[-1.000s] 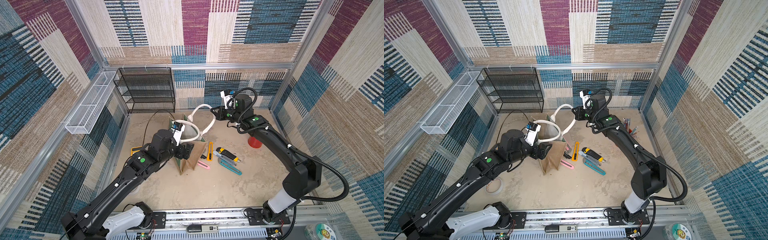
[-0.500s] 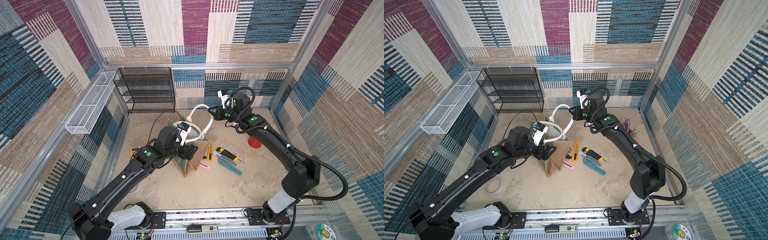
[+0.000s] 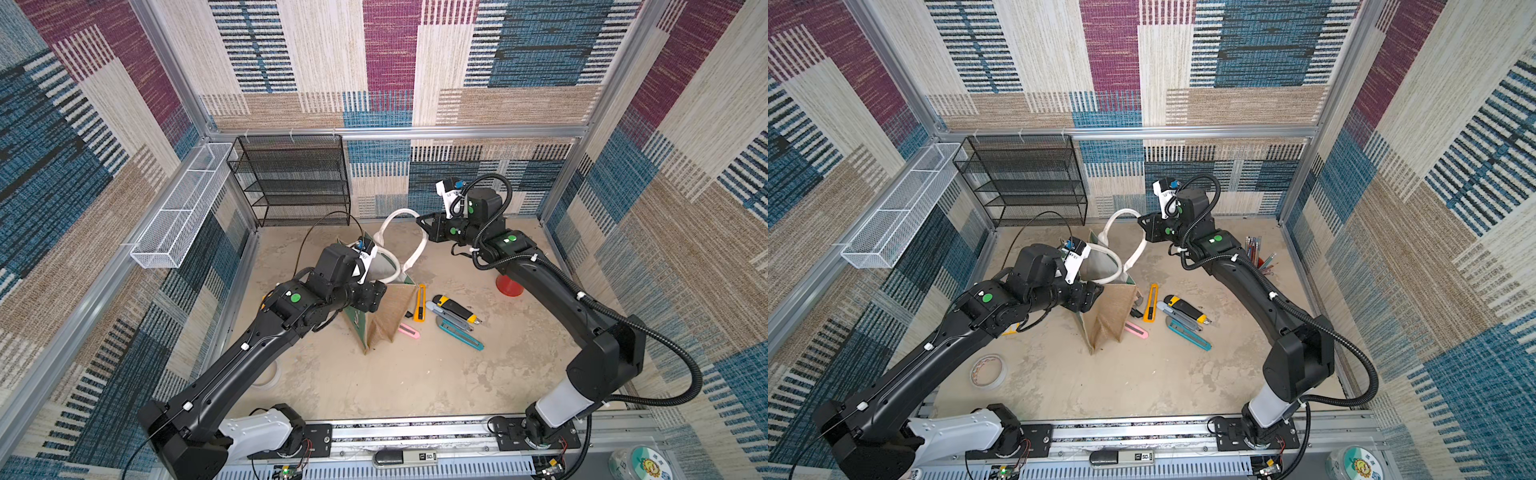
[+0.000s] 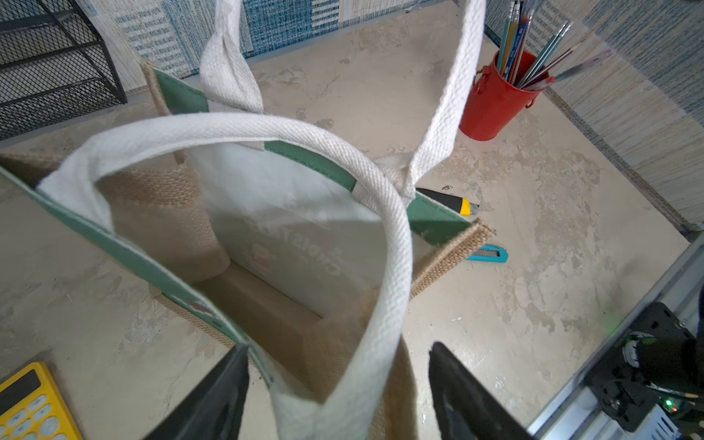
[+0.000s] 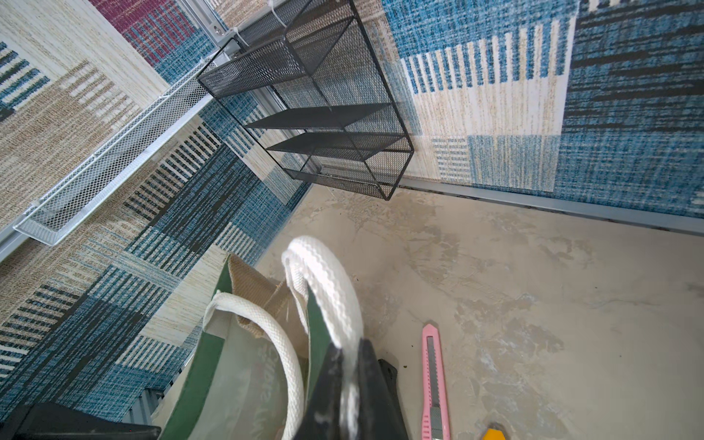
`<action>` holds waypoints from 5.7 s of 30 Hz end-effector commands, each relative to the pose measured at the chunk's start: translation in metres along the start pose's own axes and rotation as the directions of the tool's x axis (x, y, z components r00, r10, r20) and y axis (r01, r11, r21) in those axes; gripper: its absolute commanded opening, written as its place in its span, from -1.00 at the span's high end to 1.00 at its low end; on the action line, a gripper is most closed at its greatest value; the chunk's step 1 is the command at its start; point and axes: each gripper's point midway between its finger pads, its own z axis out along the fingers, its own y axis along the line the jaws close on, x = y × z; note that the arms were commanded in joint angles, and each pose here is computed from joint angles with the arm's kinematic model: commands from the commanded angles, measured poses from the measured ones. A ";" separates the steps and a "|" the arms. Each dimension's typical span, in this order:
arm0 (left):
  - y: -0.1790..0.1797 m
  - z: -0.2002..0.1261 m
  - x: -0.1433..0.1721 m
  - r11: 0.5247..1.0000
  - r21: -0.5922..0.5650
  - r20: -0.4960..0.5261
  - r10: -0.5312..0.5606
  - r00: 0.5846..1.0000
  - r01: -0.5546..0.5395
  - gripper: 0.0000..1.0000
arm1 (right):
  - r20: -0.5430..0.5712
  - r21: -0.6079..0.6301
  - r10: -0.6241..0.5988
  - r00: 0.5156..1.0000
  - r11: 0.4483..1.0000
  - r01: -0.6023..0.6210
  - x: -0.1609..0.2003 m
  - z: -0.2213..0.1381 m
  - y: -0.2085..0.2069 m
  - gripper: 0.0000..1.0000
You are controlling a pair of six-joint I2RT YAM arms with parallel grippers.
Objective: Place the art knife into the pouch
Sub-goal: Open the pouch at the center of the board.
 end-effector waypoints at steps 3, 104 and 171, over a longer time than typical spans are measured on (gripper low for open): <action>0.015 0.005 0.009 0.996 -0.088 -0.045 -0.015 0.999 0.011 -0.52 | 0.041 -0.009 -0.024 0.999 1.000 0.024 -0.010 -0.004 0.006 1.00; 0.130 -0.012 -0.021 0.909 -0.140 0.219 -0.358 0.908 0.393 1.00 | 0.019 0.268 -0.007 1.000 0.963 0.002 0.050 -0.022 -0.055 1.00; 0.162 -0.065 0.016 0.882 -0.236 0.234 -0.357 0.904 0.409 -0.98 | -0.202 0.169 -0.039 0.979 0.983 0.074 0.093 0.009 -0.055 -0.45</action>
